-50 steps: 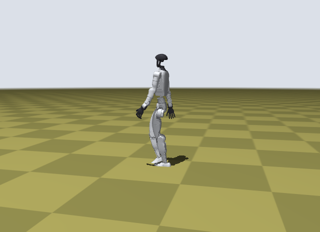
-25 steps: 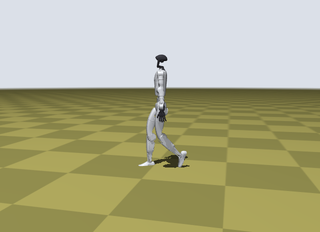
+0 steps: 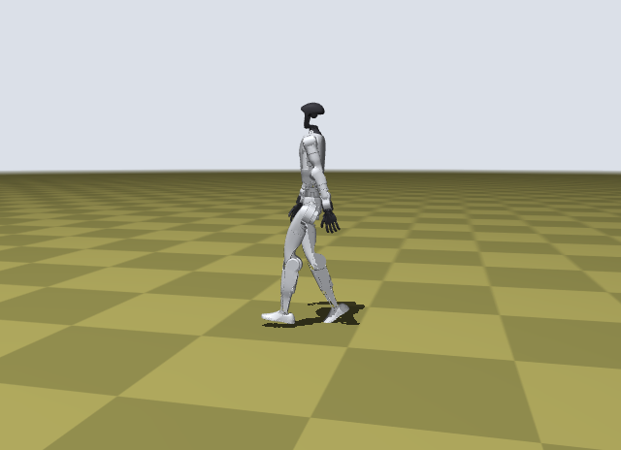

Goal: Walk run

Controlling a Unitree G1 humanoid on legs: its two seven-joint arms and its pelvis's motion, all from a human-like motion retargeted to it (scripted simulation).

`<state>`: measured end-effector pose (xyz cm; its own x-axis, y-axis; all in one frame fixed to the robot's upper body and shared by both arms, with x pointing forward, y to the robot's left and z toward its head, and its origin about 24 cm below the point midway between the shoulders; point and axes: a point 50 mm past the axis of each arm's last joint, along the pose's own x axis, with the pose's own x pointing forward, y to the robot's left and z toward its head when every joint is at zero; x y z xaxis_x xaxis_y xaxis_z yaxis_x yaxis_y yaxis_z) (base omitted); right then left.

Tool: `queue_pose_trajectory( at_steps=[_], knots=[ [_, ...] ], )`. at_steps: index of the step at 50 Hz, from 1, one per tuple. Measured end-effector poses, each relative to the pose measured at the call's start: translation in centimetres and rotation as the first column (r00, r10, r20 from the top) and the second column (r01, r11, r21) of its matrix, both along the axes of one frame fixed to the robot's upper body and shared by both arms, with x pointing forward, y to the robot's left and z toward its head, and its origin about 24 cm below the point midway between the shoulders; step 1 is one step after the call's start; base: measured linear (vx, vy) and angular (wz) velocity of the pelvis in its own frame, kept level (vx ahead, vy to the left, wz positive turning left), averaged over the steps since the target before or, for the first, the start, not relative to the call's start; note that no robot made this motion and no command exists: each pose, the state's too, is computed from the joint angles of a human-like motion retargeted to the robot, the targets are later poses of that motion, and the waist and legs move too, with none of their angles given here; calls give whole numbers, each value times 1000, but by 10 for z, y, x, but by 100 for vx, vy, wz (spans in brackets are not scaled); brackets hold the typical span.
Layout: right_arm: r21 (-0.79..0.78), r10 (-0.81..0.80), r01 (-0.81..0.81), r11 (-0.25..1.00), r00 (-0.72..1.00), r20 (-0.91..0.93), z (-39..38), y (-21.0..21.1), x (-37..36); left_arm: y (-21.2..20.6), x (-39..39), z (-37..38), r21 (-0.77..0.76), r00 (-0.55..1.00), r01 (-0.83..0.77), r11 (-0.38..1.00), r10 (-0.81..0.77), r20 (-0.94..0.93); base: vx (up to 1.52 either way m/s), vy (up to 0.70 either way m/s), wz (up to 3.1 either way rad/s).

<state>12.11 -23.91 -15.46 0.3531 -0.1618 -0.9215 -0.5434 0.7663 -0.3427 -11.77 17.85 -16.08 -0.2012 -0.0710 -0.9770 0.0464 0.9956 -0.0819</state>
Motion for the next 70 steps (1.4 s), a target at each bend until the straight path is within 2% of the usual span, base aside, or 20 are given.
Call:
queue_pose_trajectory(
  at_steps=[5, 9, 17, 25, 31, 37, 42, 45, 51, 58, 65, 70],
  knots=[
    [8, -86, 90, 996, 974, -212, -14, 9, -65, 27, 59, -10, 83, 992, 6, 997, -16, 126, 73, 8, -50],
    [21, -115, 130, 991, 930, -348, -18, 15, -109, 49, 137, -11, 128, 945, -53, 990, 9, 327, 65, 10, -47],
    [5, -156, 184, 983, 846, -510, -14, 27, -185, 68, 279, 27, 107, 664, -101, 989, -13, 748, 60, 5, 41],
    [3, -220, 289, 957, 739, -637, -5, 33, -228, 64, 320, 49, 52, 505, -118, 992, 14, 863, 65, -6, 6],
    [2, -239, 303, 953, 757, -608, -8, 32, -216, 55, 279, 25, 40, 624, -92, 995, 26, 781, 77, -21, -15],
    [-10, -245, 279, 960, 825, -510, -14, 20, -184, 36, 184, -8, 72, 853, 3, 997, -41, 520, 92, -16, -5],
    [-5, -230, 246, 969, 899, -374, -18, 10, -129, 20, 117, -15, 127, 922, 102, 987, -141, 360, 88, -3, -71],
    [-3, -196, 203, 979, 942, -271, -17, 7, -93, 9, 78, -14, 83, 954, 145, 986, -162, 251, 73, -50, -22],
    [7, -63, 64, 998, 998, -27, -7, 4, -20, 6, 20, -5, 4, 989, 121, 993, -121, 84, 74, -31, -113],
    [-33, 39, -34, 999, 984, 173, 16, -5, 36, 7, 0, 1, 45, 1000, -20, 999, 19, 21, 76, -4, -50],
    [-23, 20, -17, 1000, 992, 125, 9, -3, 21, 13, 8, -1, 78, 995, -91, 993, 87, 51, 79, 0, -37],
    [8, -16, 17, 1000, 993, -121, -12, 6, -43, 17, 26, -5, 119, 988, -119, 986, 105, 114, 109, 5, -64]
  ],
)
